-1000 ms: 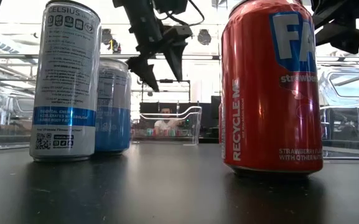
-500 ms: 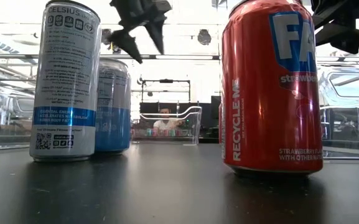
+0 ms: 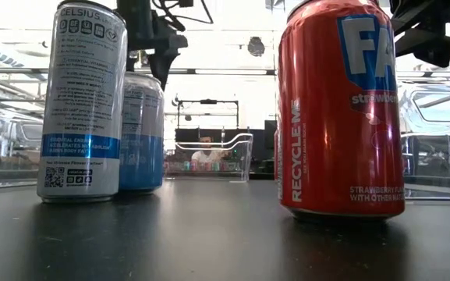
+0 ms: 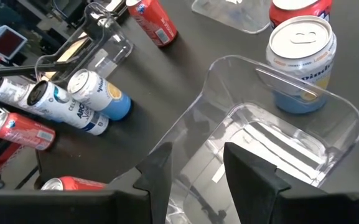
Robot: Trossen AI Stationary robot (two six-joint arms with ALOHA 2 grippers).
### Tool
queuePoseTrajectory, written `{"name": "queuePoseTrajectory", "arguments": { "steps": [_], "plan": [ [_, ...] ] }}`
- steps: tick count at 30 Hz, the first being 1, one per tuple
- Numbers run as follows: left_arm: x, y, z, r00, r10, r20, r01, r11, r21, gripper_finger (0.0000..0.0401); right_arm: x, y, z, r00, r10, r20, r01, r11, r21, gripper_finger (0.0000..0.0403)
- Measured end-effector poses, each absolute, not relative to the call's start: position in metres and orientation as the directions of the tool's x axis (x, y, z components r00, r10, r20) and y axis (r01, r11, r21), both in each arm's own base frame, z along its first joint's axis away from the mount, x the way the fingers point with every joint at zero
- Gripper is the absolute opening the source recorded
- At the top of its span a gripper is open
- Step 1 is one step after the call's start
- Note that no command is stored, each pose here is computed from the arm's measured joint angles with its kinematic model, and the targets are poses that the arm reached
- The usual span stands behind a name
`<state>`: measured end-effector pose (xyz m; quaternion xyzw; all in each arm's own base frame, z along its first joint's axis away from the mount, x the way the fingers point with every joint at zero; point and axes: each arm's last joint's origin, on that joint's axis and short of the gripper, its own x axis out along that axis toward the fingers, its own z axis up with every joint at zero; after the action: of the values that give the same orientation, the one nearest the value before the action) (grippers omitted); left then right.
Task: Sort soda cans
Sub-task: Move the red soda can to the top left of the table
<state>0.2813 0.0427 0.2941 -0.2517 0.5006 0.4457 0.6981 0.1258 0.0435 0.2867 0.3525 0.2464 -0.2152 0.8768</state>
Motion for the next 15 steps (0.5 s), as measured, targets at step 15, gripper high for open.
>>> {"name": "queuePoseTrajectory", "arguments": {
  "steps": [15],
  "plan": [
    [0.279,0.061,0.263,0.097,0.296,-0.95,-0.89,0.454,0.051,0.0375,0.127,0.044,0.288,0.795,-0.198,-0.573,0.542,0.657,0.525,0.0137]
  ]
}}
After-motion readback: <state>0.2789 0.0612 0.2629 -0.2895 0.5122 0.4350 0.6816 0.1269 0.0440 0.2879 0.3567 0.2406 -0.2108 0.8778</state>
